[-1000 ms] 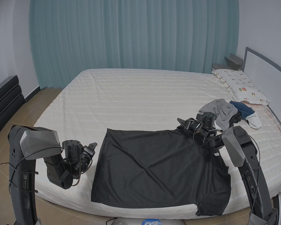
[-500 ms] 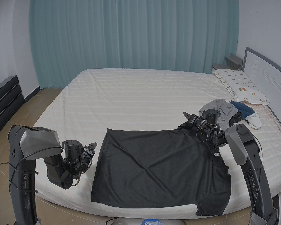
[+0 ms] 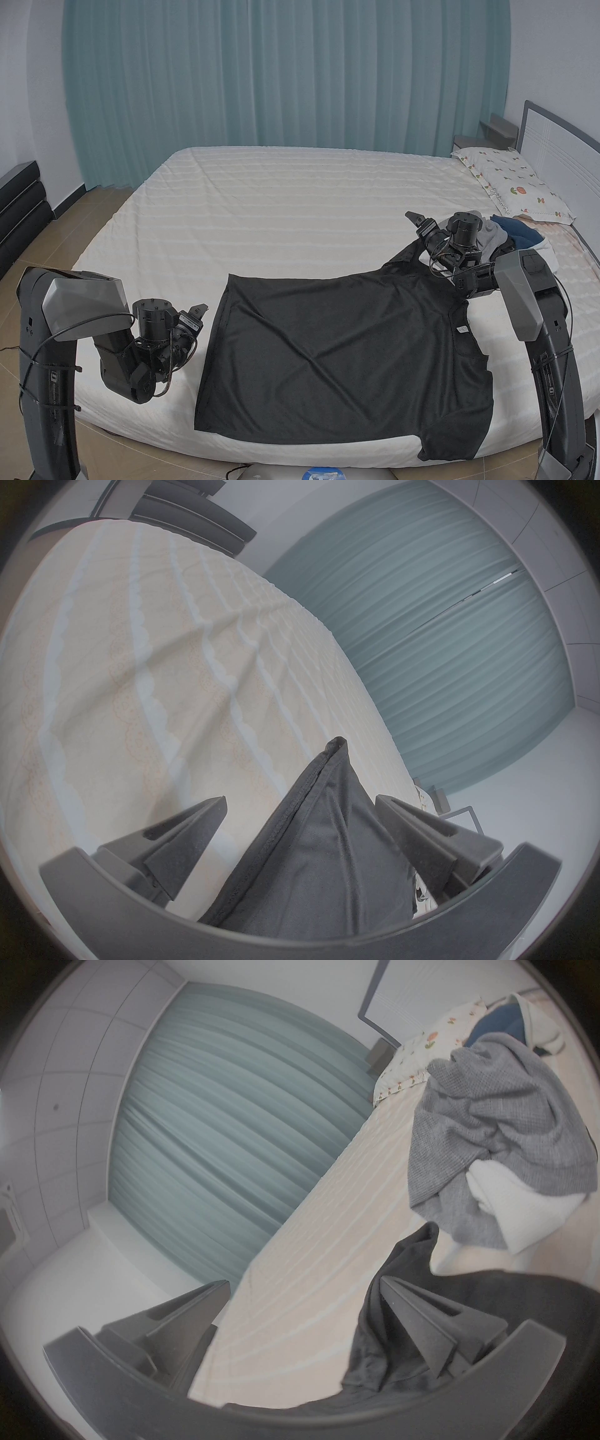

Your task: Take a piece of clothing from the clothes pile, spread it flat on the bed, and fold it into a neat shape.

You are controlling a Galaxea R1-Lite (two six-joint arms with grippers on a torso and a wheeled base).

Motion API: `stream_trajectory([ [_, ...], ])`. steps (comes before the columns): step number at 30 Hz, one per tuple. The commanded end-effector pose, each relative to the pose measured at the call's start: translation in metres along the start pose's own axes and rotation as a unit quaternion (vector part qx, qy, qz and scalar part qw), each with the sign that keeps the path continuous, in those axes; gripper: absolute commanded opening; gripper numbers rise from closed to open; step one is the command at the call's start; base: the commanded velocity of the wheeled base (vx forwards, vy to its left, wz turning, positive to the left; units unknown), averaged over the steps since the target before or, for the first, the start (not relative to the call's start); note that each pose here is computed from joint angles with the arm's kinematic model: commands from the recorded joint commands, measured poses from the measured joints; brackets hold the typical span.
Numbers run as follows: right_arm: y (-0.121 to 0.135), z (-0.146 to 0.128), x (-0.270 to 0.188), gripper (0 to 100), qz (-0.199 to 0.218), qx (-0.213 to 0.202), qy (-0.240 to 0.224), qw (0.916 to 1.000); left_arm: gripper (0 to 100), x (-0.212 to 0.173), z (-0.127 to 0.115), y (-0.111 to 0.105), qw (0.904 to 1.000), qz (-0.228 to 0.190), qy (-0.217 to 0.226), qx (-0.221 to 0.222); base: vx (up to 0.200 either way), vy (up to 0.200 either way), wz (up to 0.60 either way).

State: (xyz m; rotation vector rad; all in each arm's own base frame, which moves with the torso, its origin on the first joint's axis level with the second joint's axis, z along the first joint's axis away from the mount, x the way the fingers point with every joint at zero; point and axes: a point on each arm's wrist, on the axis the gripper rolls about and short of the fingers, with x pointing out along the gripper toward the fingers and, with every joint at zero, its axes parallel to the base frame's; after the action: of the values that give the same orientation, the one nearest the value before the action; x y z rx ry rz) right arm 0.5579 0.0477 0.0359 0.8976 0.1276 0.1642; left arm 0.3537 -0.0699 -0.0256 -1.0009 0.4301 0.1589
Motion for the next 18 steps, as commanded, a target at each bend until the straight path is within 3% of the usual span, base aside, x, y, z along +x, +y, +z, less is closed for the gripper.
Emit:
stream_trajectory([
  [1, -0.052, -0.027, 0.001, 100, -0.055, -0.093, 0.037, 0.9935, 100, 0.0, 0.0, 0.0, 1.0, 0.0, 0.0, 0.0, 0.0, 0.0, 0.0],
  [7, -0.058, -0.037, 0.002, 100, -0.069, -0.098, 0.046, 0.9917, 100, 0.0, 0.0, 0.0, 1.0, 0.0, 0.0, 0.0, 0.0, 0.0, 0.0],
  [11, -0.062, -0.04, 0.0, 100, -0.11, -0.097, 0.063, 0.9872, 100, 0.0, -0.001, 0.0, 1.0, 0.0, 0.001, 0.0, 0.0, 0.0, 0.0],
  [18, -0.044, -0.013, -0.006, 100, -0.117, -0.093, 0.041, 0.9879, 100, 0.0, -0.001, 0.0, 1.0, 0.001, 0.001, 0.0, 0.0, 0.0, 0.0],
])
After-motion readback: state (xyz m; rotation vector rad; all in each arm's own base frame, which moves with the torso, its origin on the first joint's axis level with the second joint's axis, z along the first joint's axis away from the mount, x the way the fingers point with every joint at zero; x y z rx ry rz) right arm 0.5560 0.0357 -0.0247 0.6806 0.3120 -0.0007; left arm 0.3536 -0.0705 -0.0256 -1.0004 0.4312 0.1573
